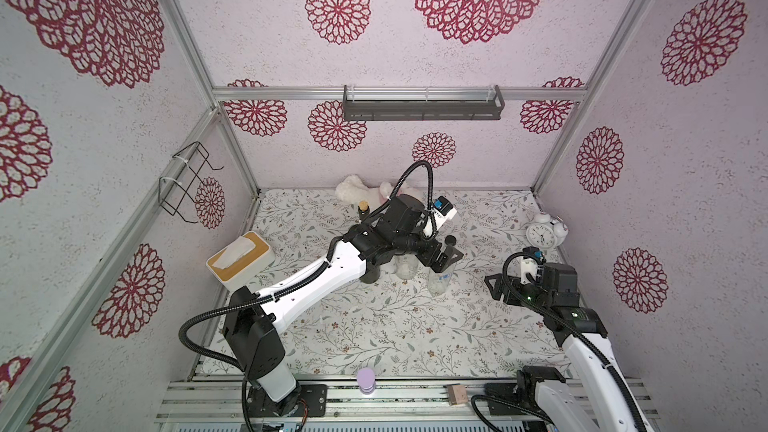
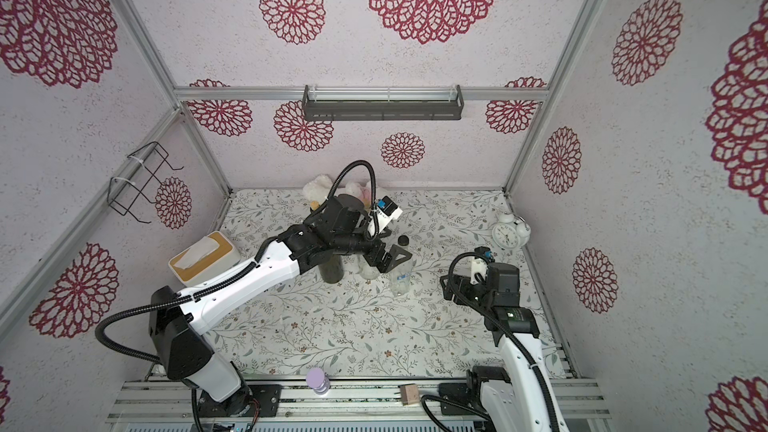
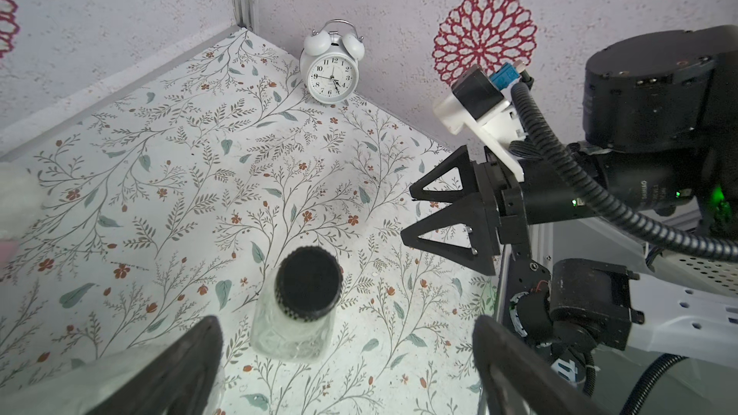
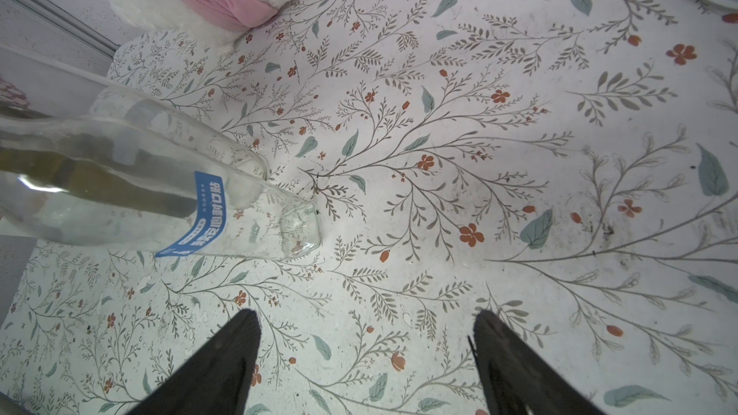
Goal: Remove the label from the bottle
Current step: Adjust the bottle at the center of the board.
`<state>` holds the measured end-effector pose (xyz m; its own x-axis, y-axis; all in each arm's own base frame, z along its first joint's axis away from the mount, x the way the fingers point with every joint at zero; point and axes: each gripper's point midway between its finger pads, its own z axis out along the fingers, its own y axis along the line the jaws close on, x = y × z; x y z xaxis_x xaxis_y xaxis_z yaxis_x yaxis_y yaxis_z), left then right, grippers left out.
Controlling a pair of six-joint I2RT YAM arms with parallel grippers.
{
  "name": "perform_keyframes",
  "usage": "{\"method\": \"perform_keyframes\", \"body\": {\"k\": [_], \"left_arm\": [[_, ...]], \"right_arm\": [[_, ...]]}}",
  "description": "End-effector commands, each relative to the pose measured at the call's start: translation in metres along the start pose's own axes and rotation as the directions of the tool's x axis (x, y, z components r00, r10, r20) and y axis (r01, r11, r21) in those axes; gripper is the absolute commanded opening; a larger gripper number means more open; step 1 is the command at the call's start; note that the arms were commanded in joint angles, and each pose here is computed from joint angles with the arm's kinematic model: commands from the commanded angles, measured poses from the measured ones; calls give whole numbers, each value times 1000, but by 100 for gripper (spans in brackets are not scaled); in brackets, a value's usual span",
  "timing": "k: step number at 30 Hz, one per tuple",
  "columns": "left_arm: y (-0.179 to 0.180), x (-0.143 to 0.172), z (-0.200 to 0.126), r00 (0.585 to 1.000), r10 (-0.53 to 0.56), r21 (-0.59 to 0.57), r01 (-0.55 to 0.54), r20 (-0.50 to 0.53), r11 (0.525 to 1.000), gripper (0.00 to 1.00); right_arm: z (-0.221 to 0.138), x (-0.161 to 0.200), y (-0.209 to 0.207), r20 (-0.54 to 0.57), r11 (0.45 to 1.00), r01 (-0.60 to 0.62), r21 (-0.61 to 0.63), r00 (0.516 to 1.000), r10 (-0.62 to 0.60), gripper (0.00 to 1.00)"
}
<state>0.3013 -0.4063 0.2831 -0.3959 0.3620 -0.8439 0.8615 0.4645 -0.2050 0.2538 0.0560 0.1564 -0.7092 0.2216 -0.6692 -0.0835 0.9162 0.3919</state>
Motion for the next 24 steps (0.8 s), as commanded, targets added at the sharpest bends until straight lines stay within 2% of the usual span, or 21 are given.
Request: {"method": "perform_keyframes", "body": {"k": [1, 8, 12, 15, 24], "left_arm": [[14, -12, 8, 998, 31, -20, -30, 47, 999, 99], [28, -9, 23, 999, 29, -42, -27, 37, 999, 92], [30, -11, 26, 999, 35, -48, -33, 38, 998, 76], [30, -12, 28, 998, 42, -45, -40, 38, 998, 71], [31, -5, 34, 999, 43, -39, -43, 14, 998, 70]], "right_arm": [[-4, -9, 2, 43, 1000, 7, 0, 999, -7, 86], [-5, -8, 1, 46, 1000, 6, 8, 999, -7, 85], [-4, -8, 1, 44, 1000, 8, 10, 999, -8, 85], [-4, -7, 0, 45, 1000, 8, 13, 999, -9, 85], [-3, -6, -1, 40, 1000, 9, 18, 999, -9, 85]]}}
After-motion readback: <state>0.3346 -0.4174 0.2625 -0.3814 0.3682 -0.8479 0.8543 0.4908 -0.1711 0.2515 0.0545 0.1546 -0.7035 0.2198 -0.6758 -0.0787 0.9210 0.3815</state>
